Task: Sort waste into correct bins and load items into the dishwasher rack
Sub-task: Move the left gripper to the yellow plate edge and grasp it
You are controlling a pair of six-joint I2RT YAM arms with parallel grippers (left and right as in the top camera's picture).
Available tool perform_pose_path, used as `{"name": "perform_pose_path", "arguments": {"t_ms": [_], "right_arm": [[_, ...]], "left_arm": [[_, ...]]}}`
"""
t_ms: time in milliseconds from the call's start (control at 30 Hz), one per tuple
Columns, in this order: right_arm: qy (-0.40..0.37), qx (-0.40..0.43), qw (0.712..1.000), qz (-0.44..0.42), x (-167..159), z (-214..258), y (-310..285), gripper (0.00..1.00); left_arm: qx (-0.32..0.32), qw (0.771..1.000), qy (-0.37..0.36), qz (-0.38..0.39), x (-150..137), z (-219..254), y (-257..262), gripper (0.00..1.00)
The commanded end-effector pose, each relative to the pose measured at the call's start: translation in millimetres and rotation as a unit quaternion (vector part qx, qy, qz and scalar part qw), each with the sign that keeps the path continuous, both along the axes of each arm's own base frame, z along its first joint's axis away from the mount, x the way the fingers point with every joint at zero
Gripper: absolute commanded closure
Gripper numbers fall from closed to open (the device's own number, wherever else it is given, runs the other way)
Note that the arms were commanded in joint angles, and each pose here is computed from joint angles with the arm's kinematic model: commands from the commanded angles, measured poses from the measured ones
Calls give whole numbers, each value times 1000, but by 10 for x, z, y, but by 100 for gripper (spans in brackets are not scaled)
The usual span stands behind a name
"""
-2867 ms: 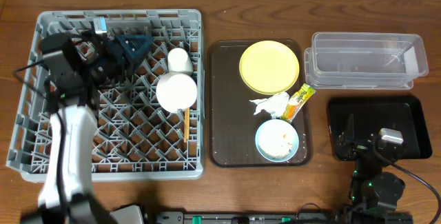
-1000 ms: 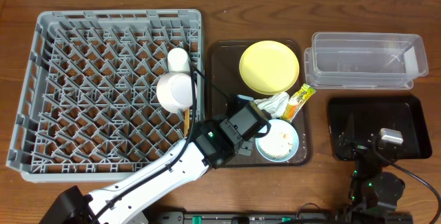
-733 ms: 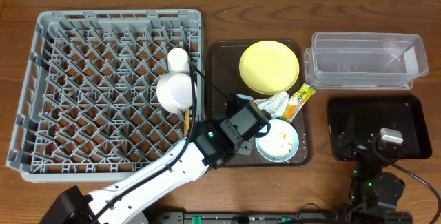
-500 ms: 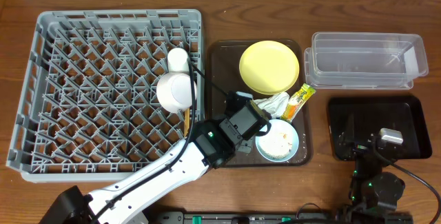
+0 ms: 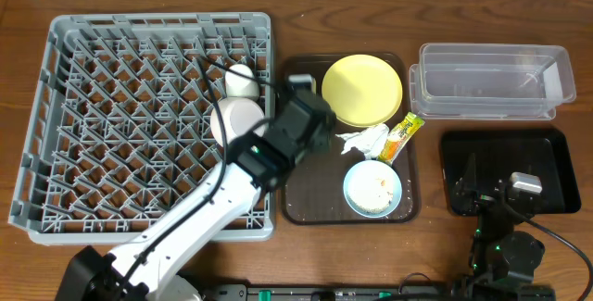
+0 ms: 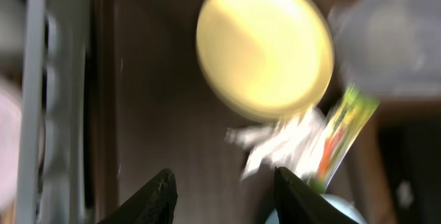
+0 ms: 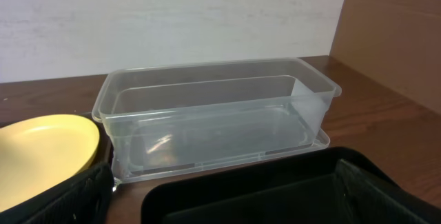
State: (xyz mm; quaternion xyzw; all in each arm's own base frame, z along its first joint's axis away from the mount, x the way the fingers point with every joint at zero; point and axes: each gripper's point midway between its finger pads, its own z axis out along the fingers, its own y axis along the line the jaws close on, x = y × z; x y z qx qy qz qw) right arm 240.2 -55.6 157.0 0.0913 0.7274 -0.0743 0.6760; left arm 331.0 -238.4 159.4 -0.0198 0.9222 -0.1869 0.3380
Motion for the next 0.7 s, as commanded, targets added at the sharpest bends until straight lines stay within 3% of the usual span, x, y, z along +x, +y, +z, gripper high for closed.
{"name": "perform_pose_path", "arguments": {"t_ms": [0, 200, 367, 500, 667], "right_arm": [[0, -4, 1000, -5, -8, 2, -21, 1], [0, -4, 1000, -5, -8, 2, -21, 1], [0, -4, 1000, -5, -8, 2, -21, 1], [0, -4, 1000, -5, -8, 2, -21, 1], [0, -4, 1000, -5, -8, 2, -21, 1]], "left_arm": [[-21, 1000, -19, -9, 187, 82, -103, 52], [-16, 999, 28, -18, 520, -81, -322, 51], [39, 996, 75, -42, 867, -192, -515, 49], [95, 992, 87, -10, 1070, -423, -425, 49], [140, 984, 113, 4, 1093, -870, -333, 48]]}}
